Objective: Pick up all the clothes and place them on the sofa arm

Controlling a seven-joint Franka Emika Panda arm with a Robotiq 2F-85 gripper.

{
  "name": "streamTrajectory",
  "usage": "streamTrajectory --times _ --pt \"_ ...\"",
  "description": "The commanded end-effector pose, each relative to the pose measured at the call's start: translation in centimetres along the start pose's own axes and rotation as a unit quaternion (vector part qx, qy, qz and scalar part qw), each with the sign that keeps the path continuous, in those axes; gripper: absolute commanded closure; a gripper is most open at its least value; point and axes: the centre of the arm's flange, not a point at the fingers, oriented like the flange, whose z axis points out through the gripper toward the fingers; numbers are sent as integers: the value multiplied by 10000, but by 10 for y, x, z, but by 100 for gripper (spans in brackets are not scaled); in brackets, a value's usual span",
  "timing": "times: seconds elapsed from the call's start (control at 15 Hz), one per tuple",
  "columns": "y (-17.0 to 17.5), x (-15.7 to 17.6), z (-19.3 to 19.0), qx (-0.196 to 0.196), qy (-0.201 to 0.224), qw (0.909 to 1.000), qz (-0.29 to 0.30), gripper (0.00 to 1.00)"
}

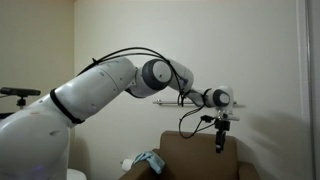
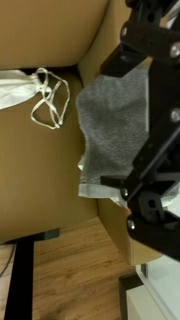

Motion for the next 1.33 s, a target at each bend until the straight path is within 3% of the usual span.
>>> streamTrajectory --times 0.0,0.2,0.27,0.33,0.53,0.67,0.8,0.93,1.27 --pt "35 -78 45 -541 -6 9949 -847 0" --pt "39 -144 81 -975 260 9830 -1533 0" --pt "45 -164 92 -949 430 9845 -1409 0" --pt "-2 -133 80 -946 242 9869 -1284 0" --pt "3 -169 97 -1037 406 9823 -1506 0" --pt "5 -164 94 -1024 404 9830 -1468 0" --pt "-22 -156 89 -1017 523 9783 -1726 0" --pt "-38 -172 93 -981 825 9713 -2006 0" --pt "-73 -263 105 -927 1607 9374 -2946 0"
